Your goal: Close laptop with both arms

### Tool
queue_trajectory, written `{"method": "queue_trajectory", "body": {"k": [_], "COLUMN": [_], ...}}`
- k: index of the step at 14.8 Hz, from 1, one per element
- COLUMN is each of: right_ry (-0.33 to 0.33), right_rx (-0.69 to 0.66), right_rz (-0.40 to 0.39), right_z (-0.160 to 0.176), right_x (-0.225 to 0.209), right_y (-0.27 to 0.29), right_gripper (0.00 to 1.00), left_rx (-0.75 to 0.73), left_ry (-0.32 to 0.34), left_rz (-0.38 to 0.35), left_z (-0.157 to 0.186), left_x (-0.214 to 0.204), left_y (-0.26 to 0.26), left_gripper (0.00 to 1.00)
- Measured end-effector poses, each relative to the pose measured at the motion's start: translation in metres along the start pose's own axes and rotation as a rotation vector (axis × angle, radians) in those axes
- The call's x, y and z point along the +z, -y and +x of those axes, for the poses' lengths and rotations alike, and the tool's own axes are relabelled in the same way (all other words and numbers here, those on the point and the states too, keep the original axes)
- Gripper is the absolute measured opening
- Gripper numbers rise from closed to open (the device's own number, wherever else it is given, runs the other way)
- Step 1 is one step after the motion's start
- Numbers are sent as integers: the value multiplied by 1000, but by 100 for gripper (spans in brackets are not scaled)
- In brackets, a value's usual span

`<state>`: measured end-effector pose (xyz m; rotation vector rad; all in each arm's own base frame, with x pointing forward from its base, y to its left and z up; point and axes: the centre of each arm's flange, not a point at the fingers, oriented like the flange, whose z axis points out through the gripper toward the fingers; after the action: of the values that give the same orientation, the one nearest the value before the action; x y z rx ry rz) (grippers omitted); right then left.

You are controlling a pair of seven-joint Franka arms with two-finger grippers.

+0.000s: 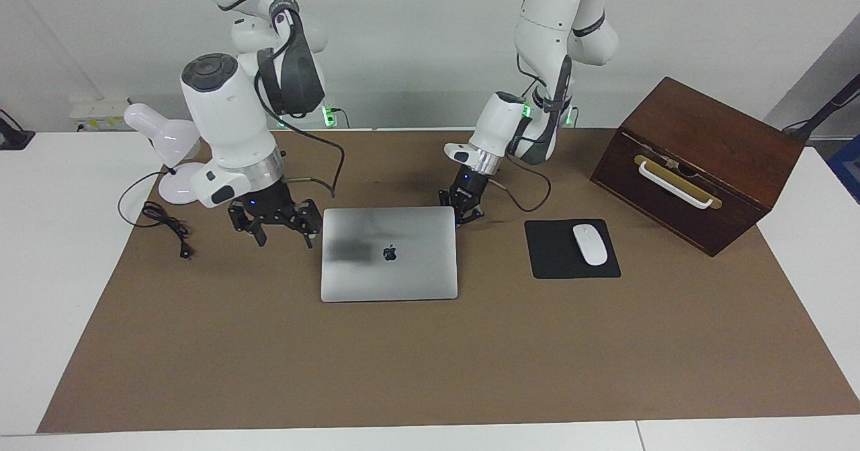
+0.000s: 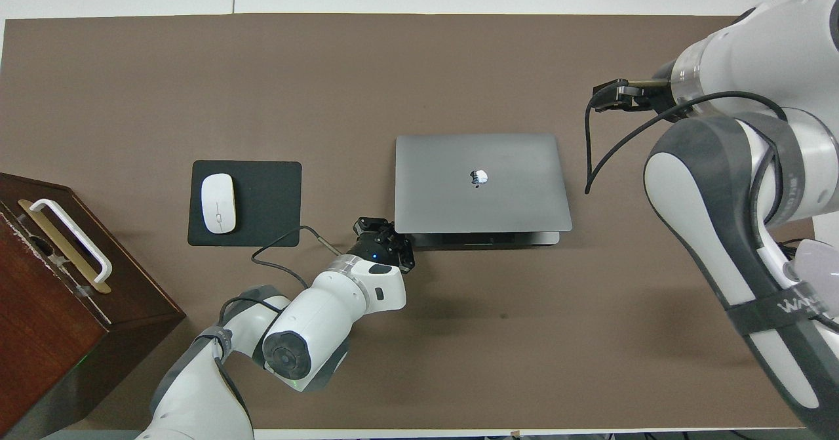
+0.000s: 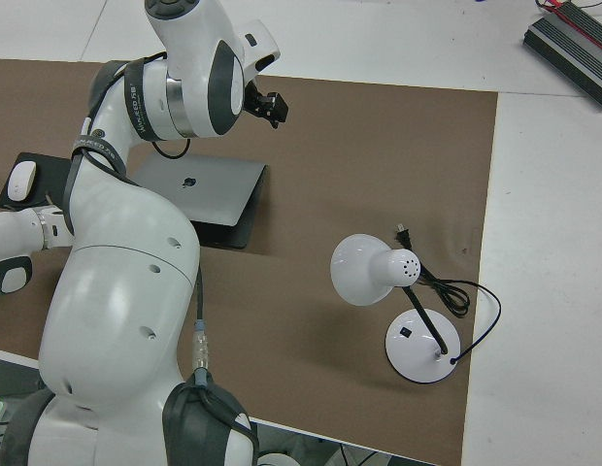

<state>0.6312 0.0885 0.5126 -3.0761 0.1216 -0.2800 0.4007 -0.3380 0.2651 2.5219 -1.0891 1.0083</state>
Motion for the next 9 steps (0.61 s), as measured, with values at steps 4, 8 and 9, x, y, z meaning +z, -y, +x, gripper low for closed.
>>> {"method": "queue_trajectory", "body": {"k": [4,8,9], "right_ry": [-13,0,9], "right_rx": [-92,-203,-226], "right_rz": [-59,-126,-139], "right_z": [4,7,7], "right_x": [-13,-25,-26], "right_y": [-7,-18,-23], "right_gripper": [100,100,100], "left_rx": [-53,-76,-83], "left_ry": [1,57,90], "left_rz": [1,7,11], "left_z": [0,6,8], "left_x": [0,-3,-7], "left_y": [1,10,16], "left_gripper": [1,1,1]}}
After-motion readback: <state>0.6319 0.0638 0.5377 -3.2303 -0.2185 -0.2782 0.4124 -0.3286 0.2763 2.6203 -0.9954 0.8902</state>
